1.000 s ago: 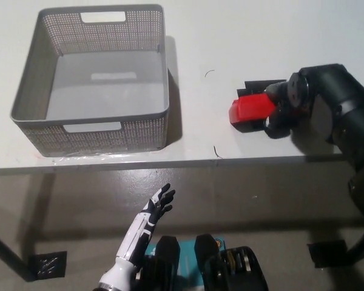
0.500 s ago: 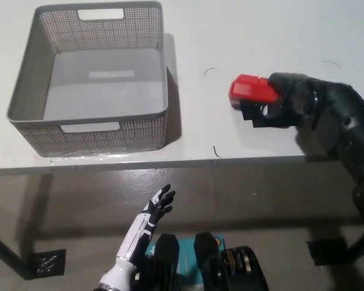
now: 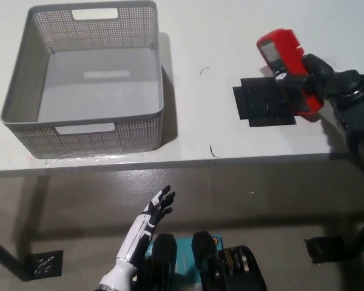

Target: Use the right hand to pick up a multimeter on the right side and put it into a container on the left side

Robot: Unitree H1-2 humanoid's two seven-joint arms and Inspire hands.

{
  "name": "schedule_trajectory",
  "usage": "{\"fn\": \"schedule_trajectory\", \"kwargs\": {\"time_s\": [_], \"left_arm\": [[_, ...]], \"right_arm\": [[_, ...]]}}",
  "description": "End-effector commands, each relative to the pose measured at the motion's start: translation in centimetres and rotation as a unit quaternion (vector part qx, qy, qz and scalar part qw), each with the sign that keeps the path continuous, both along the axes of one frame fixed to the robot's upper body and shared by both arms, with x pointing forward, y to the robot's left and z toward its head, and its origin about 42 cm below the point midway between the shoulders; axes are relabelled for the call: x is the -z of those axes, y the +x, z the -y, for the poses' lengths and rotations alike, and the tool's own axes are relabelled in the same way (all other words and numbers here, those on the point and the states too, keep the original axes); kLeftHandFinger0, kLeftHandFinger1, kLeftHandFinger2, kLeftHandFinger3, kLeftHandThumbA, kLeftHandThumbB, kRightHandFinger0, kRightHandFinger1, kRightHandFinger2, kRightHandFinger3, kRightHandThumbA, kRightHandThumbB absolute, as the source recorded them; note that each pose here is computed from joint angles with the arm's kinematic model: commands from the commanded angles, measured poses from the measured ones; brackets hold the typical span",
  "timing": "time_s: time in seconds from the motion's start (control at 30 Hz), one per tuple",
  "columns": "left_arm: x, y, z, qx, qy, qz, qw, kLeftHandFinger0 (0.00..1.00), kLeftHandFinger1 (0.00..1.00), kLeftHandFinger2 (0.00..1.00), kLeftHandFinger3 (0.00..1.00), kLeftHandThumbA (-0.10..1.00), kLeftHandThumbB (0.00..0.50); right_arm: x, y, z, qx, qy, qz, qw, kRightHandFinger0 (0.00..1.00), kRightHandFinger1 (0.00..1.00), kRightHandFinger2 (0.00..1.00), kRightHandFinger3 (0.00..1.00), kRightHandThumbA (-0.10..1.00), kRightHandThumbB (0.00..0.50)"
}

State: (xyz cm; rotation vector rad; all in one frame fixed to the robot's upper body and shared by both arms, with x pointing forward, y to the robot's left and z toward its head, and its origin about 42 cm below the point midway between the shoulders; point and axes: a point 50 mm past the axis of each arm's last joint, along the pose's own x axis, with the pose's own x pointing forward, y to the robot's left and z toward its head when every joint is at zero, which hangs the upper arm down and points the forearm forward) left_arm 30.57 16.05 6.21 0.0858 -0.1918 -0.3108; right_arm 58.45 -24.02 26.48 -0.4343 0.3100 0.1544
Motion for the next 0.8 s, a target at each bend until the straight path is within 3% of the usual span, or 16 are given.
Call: {"fn": "schedule_trajectory", "kwargs": {"time_s": [0.0,0.07,0.1,0.13,0.17,0.2,0.37,0.4,0.43,0.47,0.5,0.53,0.57,0.6,0.67,0.77], "left_arm": [[-1.8,0.9,0.0,0.011,-0.006,0.048,0.999,1.0,1.0,1.0,1.0,1.0,0.46],[-1.7,0.8,0.0,0.01,-0.006,0.046,0.999,1.0,1.0,1.0,1.0,1.0,0.457],[-1.7,0.8,0.0,0.01,-0.006,0.046,0.999,1.0,1.0,1.0,1.0,1.0,0.455],[-1.6,0.7,0.0,0.009,-0.006,0.045,0.999,1.0,1.0,1.0,1.0,1.0,0.453],[-1.6,0.7,0.0,0.008,-0.005,0.045,0.999,1.0,1.0,1.0,1.0,1.0,0.455],[-1.5,0.6,0.0,0.009,-0.003,0.044,0.999,1.0,1.0,1.0,1.0,1.0,0.46],[-1.2,0.4,0.0,0.007,-0.001,0.039,0.999,1.0,1.0,1.0,1.0,1.0,0.465],[-1.2,0.4,0.1,0.007,-0.004,0.039,0.999,1.0,1.0,1.0,1.0,1.0,0.468],[-1.2,0.4,0.1,0.007,-0.005,0.039,0.999,1.0,1.0,1.0,1.0,1.0,0.469],[-1.2,0.4,0.1,0.008,-0.005,0.038,0.999,1.0,1.0,1.0,1.0,1.0,0.472],[-1.2,0.4,0.1,0.008,-0.004,0.038,0.999,1.0,1.0,1.0,1.0,1.0,0.471],[-1.2,0.4,0.1,0.007,-0.002,0.038,0.999,1.0,1.0,1.0,1.0,1.0,0.469],[-1.2,0.4,0.1,0.007,-0.002,0.038,0.999,1.0,1.0,1.0,1.0,1.0,0.47],[-1.1,0.4,0.1,0.008,-0.004,0.036,0.999,1.0,1.0,1.0,1.0,1.0,0.475],[-1.0,0.3,0.1,0.008,-0.004,0.032,0.999,1.0,1.0,1.0,1.0,1.0,0.488],[-1.0,0.1,0.2,0.007,0.002,0.034,0.999,1.0,1.0,1.0,1.0,1.0,0.496]], "right_arm": [[-12.9,2.2,-5.4,-0.027,0.45,0.034,0.892,0.0,0.0,0.59,1.0,-0.1,0.153],[-14.3,2.2,-5.8,-0.052,0.488,0.036,0.87,0.0,0.0,0.58,0.99,-0.1,0.15],[-14.7,2.2,-6.0,-0.058,0.499,0.038,0.864,0.0,0.0,0.58,0.88,-0.1,0.147],[-15.1,2.1,-6.2,-0.071,0.507,0.04,0.858,0.0,0.0,0.56,0.67,-0.1,0.136],[-15.6,2.1,-6.6,-0.073,0.512,0.044,0.855,0.0,0.01,0.56,0.72,-0.1,0.168],[-16.1,2.1,-7.0,-0.065,0.529,0.043,0.845,0.0,0.01,0.56,1.0,-0.1,0.185],[-18.9,1.9,-8.9,-0.092,0.561,0.036,0.822,0.0,0.0,0.57,1.0,-0.1,0.189],[-19.9,1.8,-9.6,-0.096,0.573,0.034,0.813,0.0,0.0,0.57,0.88,-0.1,0.194],[-20.5,1.7,-9.9,-0.099,0.58,0.033,0.808,0.0,0.0,0.57,0.84,-0.1,0.19],[-20.9,1.6,-10.1,-0.103,0.585,0.033,0.803,0.0,0.0,0.58,0.95,-0.1,0.188],[-21.4,1.5,-10.5,-0.11,0.591,0.033,0.798,0.0,0.0,0.6,0.91,-0.1,0.193],[-22.3,1.4,-11.1,-0.124,0.598,0.034,0.791,0.0,0.0,0.6,0.77,-0.1,0.181],[-22.3,1.4,-11.1,-0.124,0.598,0.034,0.791,0.0,0.0,0.6,0.77,-0.1,0.18],[-23.2,1.1,-11.7,-0.151,0.607,0.037,0.779,0.0,0.04,0.59,0.78,-0.1,0.141],[-24.2,0.8,-12.6,-0.171,0.612,0.039,0.771,0.0,0.08,0.62,1.0,-0.1,0.141],[-26.0,0.3,-13.9,-0.182,0.621,0.043,0.762,0.0,0.09,0.63,1.0,-0.1,0.168]]}}
